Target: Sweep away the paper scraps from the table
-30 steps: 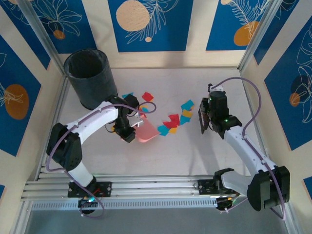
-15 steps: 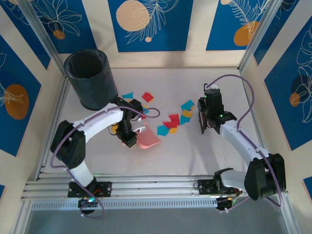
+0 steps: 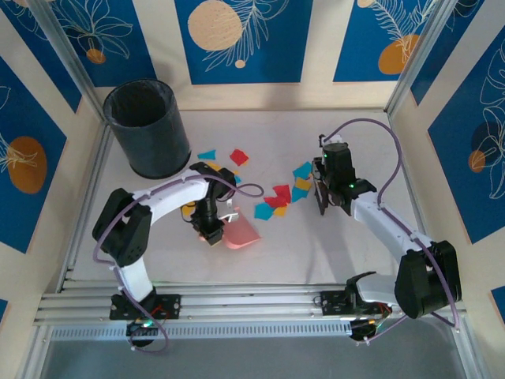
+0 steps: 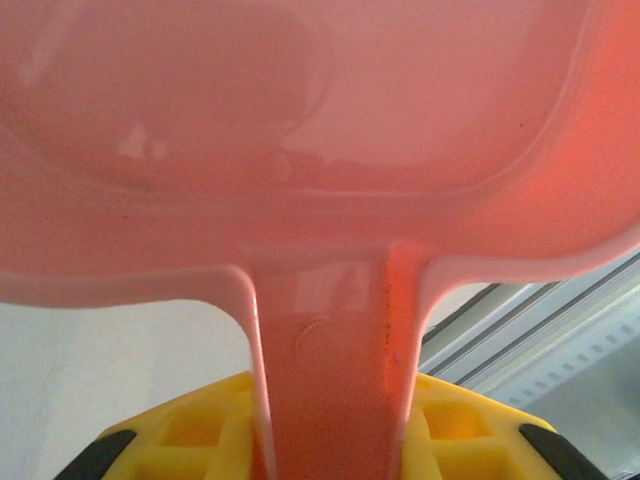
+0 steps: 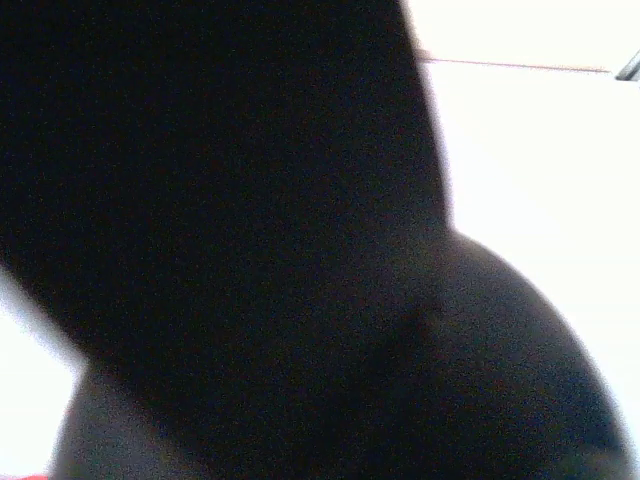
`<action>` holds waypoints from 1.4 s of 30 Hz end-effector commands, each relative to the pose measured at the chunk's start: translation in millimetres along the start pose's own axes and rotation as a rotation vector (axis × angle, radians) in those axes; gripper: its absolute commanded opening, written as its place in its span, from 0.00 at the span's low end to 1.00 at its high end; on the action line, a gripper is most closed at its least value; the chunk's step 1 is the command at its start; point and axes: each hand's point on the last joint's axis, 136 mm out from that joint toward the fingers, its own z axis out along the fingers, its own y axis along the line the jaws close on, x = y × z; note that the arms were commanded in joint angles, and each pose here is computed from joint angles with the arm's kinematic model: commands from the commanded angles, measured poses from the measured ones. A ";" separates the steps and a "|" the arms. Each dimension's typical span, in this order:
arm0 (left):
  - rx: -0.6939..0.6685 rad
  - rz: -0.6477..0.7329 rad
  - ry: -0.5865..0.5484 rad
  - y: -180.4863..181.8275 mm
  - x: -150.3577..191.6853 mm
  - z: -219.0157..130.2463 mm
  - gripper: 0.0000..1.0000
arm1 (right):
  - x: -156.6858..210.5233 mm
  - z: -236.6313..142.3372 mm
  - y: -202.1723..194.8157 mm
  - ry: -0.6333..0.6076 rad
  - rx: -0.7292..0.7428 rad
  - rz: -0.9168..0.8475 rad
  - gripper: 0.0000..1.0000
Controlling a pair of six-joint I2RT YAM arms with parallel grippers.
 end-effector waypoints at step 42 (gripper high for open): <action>0.005 0.125 -0.008 9.5 -78.8 -0.3 0.00 | 1.6 -23.2 96.0 0.051 -0.455 -0.047 0.00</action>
